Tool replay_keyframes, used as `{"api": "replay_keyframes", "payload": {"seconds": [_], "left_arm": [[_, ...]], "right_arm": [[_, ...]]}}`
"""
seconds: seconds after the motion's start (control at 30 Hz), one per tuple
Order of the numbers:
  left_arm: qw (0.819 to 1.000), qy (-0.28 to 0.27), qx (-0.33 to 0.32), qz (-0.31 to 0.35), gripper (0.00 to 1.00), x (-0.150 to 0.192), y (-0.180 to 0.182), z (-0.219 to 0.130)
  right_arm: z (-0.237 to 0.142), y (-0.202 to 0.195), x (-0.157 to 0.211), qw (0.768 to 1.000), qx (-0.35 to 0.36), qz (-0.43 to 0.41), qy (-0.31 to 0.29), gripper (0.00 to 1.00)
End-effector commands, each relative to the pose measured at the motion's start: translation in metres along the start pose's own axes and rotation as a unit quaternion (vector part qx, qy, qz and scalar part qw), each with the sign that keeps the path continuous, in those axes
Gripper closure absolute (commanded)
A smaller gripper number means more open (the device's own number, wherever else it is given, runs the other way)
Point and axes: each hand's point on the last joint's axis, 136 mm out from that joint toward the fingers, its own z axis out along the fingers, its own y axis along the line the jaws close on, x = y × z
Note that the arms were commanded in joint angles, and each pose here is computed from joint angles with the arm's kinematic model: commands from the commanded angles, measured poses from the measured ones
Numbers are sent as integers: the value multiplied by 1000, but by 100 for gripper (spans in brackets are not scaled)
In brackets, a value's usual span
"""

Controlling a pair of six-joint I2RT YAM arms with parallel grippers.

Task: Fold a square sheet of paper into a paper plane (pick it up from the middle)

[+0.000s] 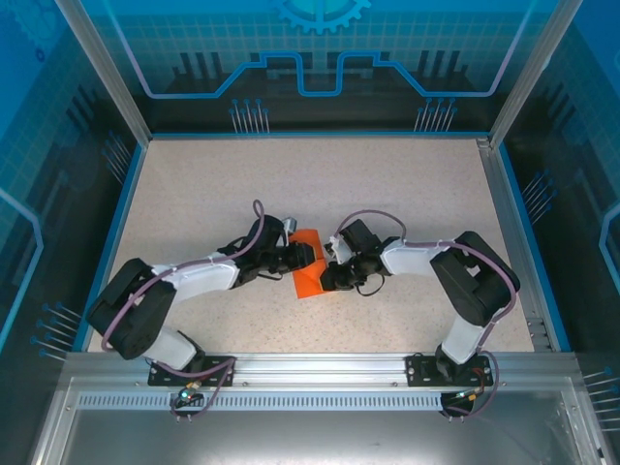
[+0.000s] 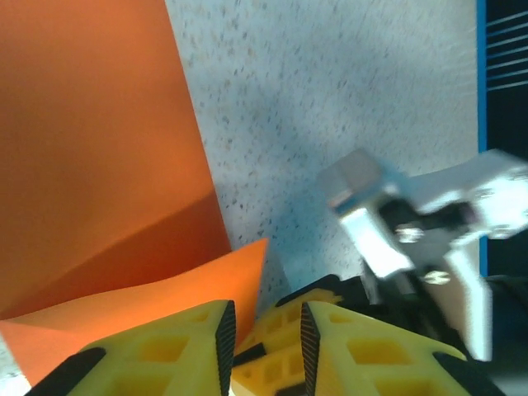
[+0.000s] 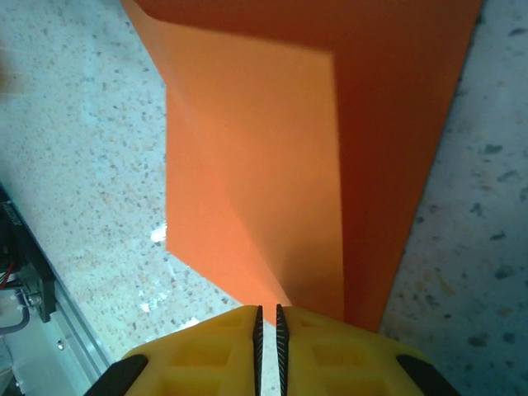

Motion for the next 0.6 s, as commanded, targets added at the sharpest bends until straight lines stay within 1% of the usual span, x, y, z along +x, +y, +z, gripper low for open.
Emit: {"api": "replay_keyframes", "payload": {"seconds": [0.0, 0.13, 0.27, 0.37, 0.47, 0.57], "left_arm": [[1000, 23, 0, -5, 72, 9, 5, 14], [999, 20, -25, -19, 73, 12, 22, 21], [998, 16, -49, -21, 73, 12, 32, 23], [998, 19, -55, -19, 73, 13, 36, 25], [998, 23, -61, -19, 73, 15, 40, 27], [996, 28, -77, -23, 73, 18, 49, 29]], "right_arm": [[-12, 19, -4, 1000, -26, -7, -2, 84], [-14, 28, -10, 999, -34, -17, -5, 83], [-4, 19, -6, 1000, -26, -6, 11, 84], [0, 11, -10, 1000, -1, -2, 15, 84], [5, 0, -3, 1000, 15, 5, 25, 84], [5, -15, 5, 998, 49, 11, 36, 84]]}}
